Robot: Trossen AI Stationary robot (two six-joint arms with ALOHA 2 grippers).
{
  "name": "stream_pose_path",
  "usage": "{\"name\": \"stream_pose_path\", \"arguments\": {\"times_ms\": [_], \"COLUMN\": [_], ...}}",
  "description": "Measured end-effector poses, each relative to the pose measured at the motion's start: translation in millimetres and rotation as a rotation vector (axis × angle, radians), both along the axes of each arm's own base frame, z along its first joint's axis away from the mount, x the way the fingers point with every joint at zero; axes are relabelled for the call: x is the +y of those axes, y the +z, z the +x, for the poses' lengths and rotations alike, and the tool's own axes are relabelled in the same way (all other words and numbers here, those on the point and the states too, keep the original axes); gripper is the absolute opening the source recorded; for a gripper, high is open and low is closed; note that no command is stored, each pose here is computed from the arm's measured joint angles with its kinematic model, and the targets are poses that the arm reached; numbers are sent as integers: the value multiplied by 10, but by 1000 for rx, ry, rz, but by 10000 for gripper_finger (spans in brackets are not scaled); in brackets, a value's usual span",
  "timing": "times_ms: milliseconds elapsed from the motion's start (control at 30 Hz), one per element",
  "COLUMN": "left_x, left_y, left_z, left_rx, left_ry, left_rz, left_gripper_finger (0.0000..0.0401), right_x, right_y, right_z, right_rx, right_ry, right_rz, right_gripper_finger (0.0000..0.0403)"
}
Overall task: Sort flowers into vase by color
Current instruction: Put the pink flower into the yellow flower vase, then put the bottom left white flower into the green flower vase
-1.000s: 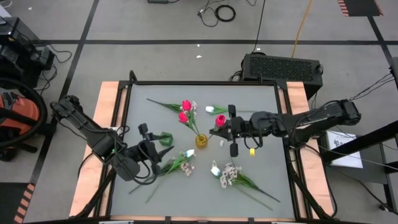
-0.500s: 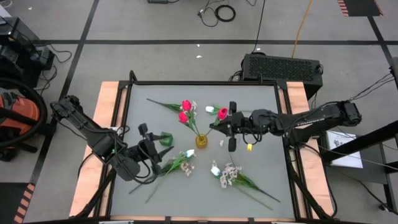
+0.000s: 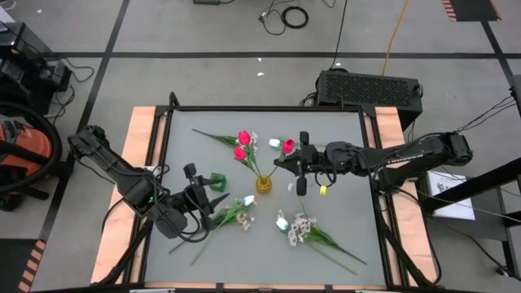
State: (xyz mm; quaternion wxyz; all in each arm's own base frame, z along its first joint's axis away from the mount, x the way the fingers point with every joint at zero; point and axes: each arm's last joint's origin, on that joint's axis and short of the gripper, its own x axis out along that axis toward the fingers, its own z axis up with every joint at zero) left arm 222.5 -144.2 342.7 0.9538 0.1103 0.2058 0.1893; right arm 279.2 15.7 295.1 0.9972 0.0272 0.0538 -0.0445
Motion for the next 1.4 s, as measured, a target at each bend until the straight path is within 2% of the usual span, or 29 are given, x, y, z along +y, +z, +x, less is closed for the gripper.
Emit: {"name": "stream_pose_path", "arguments": {"times_ms": [433,567,767,967,1100,1233,1400], "left_x": [-1,10,28,2,-35,-75,-120], "left_y": [-2,-23,-60,-89,-93,-106,-176], "left_z": [-2,-17,-44,-87,-116,-137,-139], "left_rx": [2,18,40,69,75,107,172], "left_ry": [-1,7,26,8,-12,-64,-100], "left_rz": [0,0,-31,-42,-39,-76,-214], "left_gripper_finger": [194,194,194,194,194,194,194], "right_x": [1,-22,-28,-16,26,88,200], "right_y": [-230,-292,-377,-325,-218,-105,13], "right_z": [184,172,144,-18,-202,-418,-657], "right_rx": [58,121,212,290,319,340,342], "right_ry": [-15,-28,-33,-37,-25,-8,40], "right_rz": [48,72,106,121,141,177,210], "right_gripper_finger": [9,39,115,197,237,258,262]}}
